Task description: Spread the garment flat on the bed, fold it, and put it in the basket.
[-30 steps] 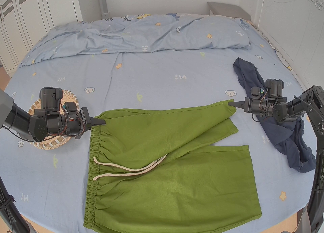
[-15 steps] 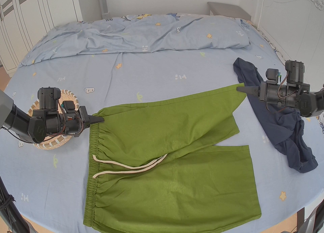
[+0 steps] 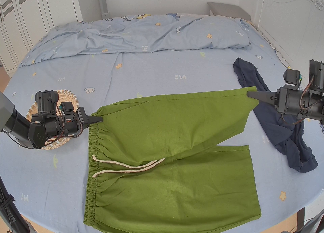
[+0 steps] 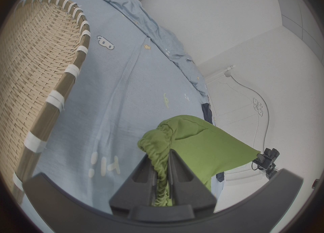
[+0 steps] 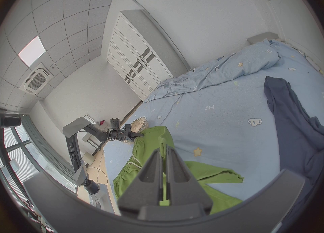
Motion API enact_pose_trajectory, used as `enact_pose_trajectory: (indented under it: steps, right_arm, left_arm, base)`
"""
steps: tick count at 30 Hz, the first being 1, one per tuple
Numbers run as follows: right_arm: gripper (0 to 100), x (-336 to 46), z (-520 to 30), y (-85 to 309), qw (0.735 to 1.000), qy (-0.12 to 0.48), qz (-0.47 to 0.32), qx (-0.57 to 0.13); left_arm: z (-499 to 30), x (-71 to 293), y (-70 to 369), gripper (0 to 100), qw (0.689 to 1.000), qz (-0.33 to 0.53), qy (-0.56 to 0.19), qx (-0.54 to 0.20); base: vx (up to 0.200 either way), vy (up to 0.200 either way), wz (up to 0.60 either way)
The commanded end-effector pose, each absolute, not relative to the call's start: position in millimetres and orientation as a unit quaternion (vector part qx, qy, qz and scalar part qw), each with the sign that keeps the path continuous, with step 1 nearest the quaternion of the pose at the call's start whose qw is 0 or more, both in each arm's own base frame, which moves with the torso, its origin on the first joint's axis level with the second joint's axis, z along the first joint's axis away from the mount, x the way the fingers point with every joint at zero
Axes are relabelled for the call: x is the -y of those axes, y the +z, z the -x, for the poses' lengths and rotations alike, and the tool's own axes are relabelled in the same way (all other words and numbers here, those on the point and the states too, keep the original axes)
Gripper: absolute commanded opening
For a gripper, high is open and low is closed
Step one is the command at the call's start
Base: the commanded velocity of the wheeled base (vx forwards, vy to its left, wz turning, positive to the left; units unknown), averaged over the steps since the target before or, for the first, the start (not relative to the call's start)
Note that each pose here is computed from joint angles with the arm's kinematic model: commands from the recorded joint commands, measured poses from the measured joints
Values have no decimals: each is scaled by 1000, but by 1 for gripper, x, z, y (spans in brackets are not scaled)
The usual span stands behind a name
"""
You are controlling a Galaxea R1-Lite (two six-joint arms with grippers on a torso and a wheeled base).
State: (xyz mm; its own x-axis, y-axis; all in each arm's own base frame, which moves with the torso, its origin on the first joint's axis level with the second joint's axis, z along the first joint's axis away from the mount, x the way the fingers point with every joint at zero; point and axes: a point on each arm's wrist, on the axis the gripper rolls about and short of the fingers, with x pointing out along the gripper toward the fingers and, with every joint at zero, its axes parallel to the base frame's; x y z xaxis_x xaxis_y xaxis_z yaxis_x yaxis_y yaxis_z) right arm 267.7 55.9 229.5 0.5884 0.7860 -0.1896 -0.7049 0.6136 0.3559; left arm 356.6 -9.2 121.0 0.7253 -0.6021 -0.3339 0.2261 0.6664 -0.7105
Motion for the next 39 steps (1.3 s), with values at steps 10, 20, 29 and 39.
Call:
enact_pose_trajectory:
  steps: [10, 20, 29, 39]
  right_arm:
    - [0, -51, -247, 232, 896, 395, -125, -161]
    - [0, -45, -243, 232, 904, 374, -128, -166]
    - [0, -38, -290, 225, 909, 359, -133, -165]
    - [0, -42, -348, 211, 910, 357, -141, -156]
  left_arm:
    - [-356, 9, 121, 0, 871, 328, -241, -275]
    - [-355, 10, 122, 0, 880, 321, -252, -243]
    - [-355, 5, 126, 0, 885, 327, -254, -214]
    - [-358, -2, 123, 0, 892, 327, -254, -181]
  base:
    - [0, 0, 0]
    - [0, 0, 0]
    - [0, 0, 0]
    - [0, 0, 0]
